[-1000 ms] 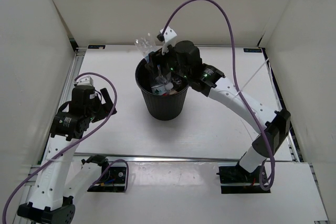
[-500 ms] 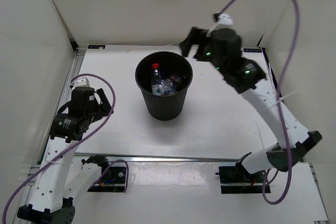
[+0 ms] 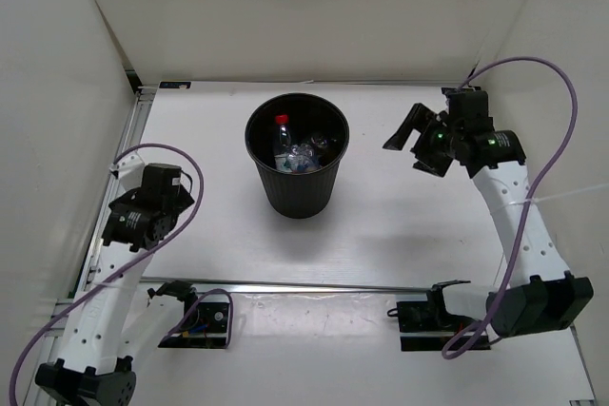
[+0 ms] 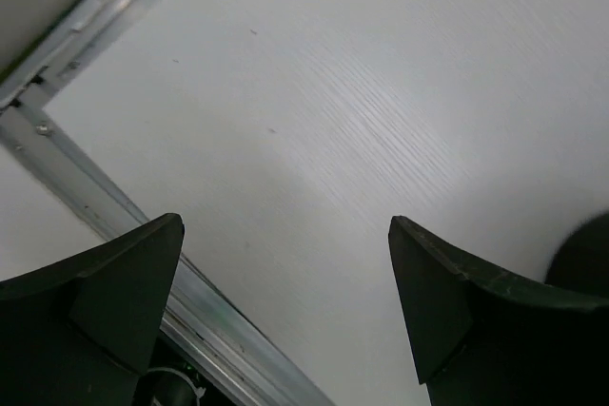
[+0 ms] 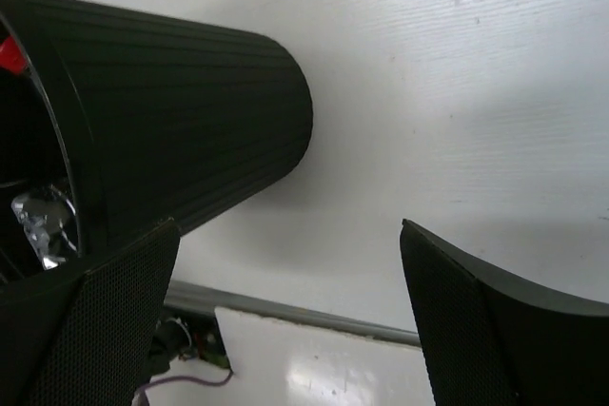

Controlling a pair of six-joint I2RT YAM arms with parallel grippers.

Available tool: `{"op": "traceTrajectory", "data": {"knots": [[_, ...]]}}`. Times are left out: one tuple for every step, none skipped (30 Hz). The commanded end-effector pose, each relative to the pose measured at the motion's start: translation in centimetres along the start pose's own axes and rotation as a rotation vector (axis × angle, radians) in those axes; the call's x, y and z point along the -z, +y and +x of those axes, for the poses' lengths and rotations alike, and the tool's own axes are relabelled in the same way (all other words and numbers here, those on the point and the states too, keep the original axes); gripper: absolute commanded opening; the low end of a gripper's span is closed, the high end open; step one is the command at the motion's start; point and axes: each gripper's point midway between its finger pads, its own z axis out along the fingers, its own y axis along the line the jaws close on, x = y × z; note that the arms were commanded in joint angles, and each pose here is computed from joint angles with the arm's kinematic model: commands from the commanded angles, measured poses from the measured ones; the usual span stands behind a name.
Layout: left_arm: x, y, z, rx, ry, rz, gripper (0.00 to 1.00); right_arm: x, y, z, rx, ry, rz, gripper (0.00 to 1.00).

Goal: Put the plastic bottles in the bin

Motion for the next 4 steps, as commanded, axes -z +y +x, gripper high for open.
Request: {"op": "traceTrajectory", "data": {"knots": [[-0.8,4.7,-2.5,0.185,-0.213,-0.288,1.00,1.8,1.8,0.2,0.058,0.043,-0.094,1.00],[-1.0,5.4,-2.7,0.209,-0.252,-0.329,1.00,2.0,1.5,-0.1,0.063,0.032,-0.082,1.00],[-1.5,6.3,-2.2,0.219,-0.282,-0.379,1.00,2.0,1.2,0.1,0.055,0.048,-0.060,1.00],[-1.7,7.0,-2.1,0.287,-0.331,-0.416,1.00,1.9,0.8,-0.2,0.045,0.046,-0.042,1.00]]}}
